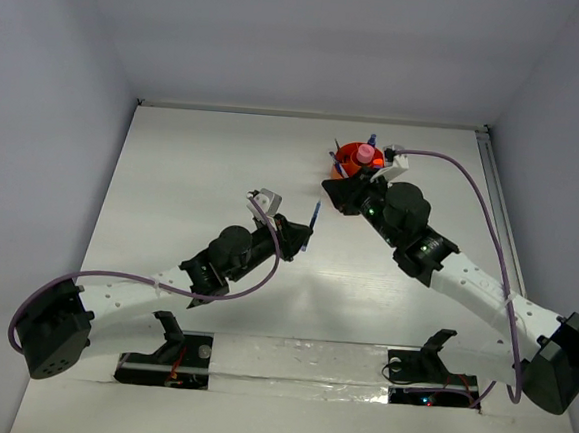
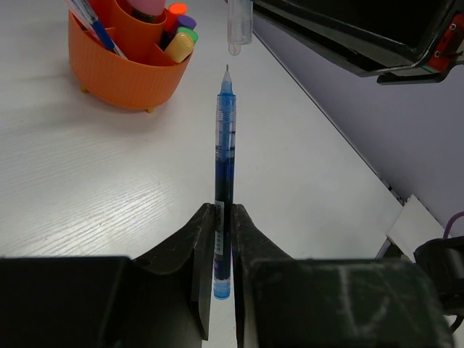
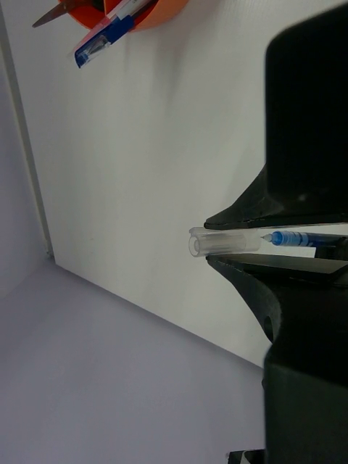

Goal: Sort the stationery into containers
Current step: Close the pen cap on the pen, then place the pen in the storage box, then reset both arms

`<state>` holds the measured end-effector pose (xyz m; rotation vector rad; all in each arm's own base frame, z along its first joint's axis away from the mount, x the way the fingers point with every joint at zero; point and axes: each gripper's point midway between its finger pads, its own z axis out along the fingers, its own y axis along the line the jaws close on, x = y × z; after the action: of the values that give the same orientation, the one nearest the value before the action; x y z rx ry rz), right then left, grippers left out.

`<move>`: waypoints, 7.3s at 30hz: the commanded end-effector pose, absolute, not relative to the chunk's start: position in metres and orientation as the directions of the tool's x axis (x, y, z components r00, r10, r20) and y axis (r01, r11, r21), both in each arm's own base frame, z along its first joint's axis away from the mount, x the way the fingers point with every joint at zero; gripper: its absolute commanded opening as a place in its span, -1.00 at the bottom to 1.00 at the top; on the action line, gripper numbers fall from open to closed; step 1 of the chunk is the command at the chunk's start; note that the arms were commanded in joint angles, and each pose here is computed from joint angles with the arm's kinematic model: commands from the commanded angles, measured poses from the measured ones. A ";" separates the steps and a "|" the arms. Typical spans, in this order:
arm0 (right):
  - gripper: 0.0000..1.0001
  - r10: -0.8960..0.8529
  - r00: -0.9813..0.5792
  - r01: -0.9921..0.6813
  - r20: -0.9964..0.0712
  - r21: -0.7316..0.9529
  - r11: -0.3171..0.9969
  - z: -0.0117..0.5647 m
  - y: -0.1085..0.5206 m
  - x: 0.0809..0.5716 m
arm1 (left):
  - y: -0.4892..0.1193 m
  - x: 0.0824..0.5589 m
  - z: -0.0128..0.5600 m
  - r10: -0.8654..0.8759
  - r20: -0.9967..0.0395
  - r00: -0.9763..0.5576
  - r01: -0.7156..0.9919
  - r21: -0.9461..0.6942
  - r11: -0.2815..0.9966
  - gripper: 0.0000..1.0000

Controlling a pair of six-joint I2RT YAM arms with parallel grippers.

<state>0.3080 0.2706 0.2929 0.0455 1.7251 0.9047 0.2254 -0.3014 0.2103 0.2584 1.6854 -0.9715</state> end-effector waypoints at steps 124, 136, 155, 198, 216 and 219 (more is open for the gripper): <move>-1.00 0.333 -0.446 -0.368 -0.831 0.509 0.778 0.223 0.286 0.264 | -0.262 0.201 0.178 -0.382 -0.749 -0.541 0.479 -0.648 0.592 -0.22; -1.00 0.382 -0.327 -0.340 -0.864 0.485 0.806 0.262 0.261 0.306 | -0.282 0.197 0.178 -0.342 -0.752 -0.563 0.532 -0.647 0.545 0.21; -1.00 0.176 0.082 -0.148 -0.981 0.162 0.976 0.321 0.193 0.456 | -0.268 0.208 0.166 -0.266 -0.830 -0.490 0.546 -0.530 0.649 0.59; -0.40 -0.035 0.017 -0.179 -0.999 -0.038 0.983 0.248 0.195 0.477 | -0.269 0.215 0.165 -0.254 -0.850 -0.462 0.556 -0.501 0.663 0.59; -1.00 0.354 -0.022 -0.286 -0.935 0.345 0.894 0.362 0.175 0.372 | -0.251 0.224 0.237 -0.392 -0.850 -0.352 0.533 -0.526 0.663 0.58; -1.00 0.478 -0.027 -0.493 -0.878 0.428 0.757 0.403 0.181 0.304 | -0.243 0.225 0.257 -0.466 -0.827 -0.314 0.520 -0.561 0.644 0.59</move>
<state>0.3631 0.1744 0.3700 -0.0170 1.4561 0.4927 0.2175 -0.2516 0.2159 0.1430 1.7252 -0.9564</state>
